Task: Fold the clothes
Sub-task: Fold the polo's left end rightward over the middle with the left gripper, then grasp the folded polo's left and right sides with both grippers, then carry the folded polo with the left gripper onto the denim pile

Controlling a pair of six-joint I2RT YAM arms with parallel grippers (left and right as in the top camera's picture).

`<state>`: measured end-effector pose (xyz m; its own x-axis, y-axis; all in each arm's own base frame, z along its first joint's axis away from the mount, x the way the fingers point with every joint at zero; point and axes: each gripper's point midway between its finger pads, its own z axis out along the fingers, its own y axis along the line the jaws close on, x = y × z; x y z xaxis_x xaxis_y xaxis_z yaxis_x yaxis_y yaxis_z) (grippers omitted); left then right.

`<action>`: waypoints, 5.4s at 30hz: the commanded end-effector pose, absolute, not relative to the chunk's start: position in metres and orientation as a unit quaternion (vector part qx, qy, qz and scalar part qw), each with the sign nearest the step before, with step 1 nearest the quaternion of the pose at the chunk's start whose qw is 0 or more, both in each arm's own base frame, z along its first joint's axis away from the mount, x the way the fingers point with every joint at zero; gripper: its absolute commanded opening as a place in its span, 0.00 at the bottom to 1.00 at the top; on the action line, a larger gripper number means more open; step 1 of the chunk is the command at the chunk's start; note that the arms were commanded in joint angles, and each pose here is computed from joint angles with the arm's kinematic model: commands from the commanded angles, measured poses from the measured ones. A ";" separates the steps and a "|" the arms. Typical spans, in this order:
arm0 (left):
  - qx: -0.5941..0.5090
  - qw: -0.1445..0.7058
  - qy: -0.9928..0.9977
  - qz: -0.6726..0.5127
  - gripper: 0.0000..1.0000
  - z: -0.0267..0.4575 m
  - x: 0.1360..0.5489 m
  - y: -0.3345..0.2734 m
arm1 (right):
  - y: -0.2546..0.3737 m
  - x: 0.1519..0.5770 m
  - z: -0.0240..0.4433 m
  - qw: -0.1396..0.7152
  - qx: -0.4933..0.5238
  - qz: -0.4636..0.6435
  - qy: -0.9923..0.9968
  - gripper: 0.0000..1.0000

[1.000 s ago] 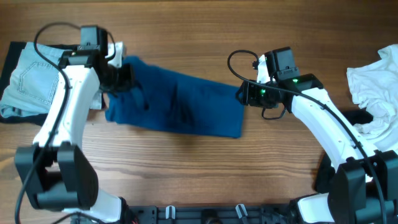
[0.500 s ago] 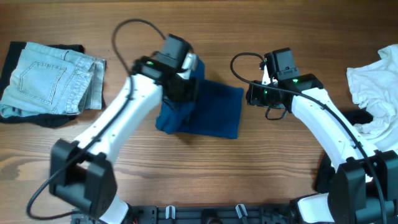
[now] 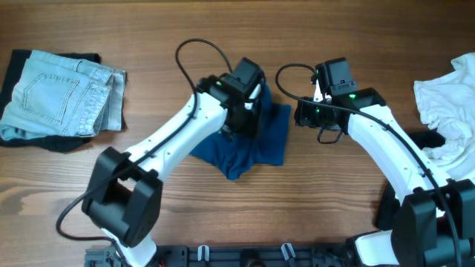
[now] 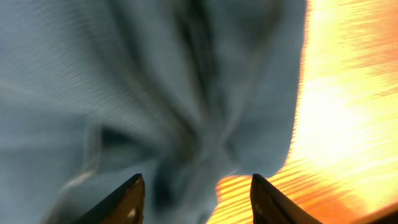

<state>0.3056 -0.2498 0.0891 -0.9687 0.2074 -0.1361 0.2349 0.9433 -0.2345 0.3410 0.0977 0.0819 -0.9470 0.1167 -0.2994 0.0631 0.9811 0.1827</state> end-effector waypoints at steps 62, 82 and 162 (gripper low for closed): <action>0.029 -0.014 0.983 -0.182 0.42 0.045 0.308 -0.151 | 0.090 0.370 0.044 0.162 -0.022 0.050 0.985 0.11; 0.050 0.010 0.974 -0.219 0.54 0.046 0.316 -0.172 | 0.146 0.263 0.063 -0.020 -0.037 0.263 0.964 0.68; 0.011 -0.088 0.905 -0.416 0.04 -0.016 0.322 -0.248 | 0.138 0.303 -0.036 -0.017 0.003 0.249 0.968 0.04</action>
